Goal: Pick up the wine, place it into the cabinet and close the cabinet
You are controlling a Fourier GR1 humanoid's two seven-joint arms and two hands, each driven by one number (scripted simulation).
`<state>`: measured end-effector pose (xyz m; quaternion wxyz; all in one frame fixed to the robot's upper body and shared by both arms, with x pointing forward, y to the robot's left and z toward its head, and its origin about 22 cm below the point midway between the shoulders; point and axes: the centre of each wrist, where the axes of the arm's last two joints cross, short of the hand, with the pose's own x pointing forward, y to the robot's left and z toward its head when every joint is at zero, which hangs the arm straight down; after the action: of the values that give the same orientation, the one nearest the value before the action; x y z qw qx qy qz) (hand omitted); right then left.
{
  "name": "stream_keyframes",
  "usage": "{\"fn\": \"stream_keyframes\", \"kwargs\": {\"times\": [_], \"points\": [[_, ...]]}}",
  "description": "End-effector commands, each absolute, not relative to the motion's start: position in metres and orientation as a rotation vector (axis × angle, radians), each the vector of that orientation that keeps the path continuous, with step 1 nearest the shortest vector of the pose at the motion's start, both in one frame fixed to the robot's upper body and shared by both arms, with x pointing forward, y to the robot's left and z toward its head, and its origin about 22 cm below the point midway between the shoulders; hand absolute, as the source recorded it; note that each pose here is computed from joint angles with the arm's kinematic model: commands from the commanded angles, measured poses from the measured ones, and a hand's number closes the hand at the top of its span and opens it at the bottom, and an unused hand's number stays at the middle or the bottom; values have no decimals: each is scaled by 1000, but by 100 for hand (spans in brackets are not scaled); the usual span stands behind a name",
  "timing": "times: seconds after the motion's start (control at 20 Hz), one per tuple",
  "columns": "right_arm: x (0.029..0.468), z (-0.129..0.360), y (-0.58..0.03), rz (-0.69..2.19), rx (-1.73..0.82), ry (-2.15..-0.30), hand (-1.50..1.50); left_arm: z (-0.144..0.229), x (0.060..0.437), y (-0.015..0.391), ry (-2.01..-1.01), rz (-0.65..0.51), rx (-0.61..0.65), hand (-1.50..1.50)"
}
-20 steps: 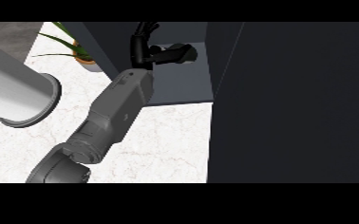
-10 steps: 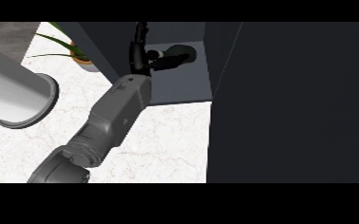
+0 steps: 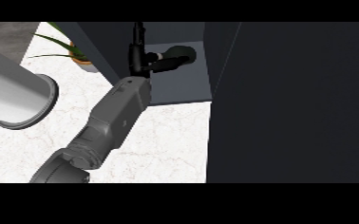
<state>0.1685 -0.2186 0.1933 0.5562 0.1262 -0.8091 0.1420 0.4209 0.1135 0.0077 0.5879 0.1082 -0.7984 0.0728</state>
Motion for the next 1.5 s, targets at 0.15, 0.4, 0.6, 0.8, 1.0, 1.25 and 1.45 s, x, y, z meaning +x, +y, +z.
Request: {"fn": "stream_keyframes", "kwargs": {"times": [0.15,0.4,0.6,0.8,1.0,1.25,1.45], "points": [[160,192,-221,330,334,-1937,-150,-16,410,133,-1868,187,230,-150],[148,200,-220,333,325,-1931,-150,-18,408,130,-1861,138,164,-150],[159,205,-213,299,337,-1930,-150,-14,410,123,-1858,129,122,-150],[154,211,-202,352,375,-1927,-150,-27,402,129,-1862,191,117,-150],[156,212,-209,343,346,-1921,-150,-30,400,131,-1860,230,30,-150],[157,204,-207,315,346,-1937,-150,-34,397,132,-1871,242,12,-150],[161,202,-209,344,349,-1911,-150,-24,402,125,-1865,255,5,-150]]}}
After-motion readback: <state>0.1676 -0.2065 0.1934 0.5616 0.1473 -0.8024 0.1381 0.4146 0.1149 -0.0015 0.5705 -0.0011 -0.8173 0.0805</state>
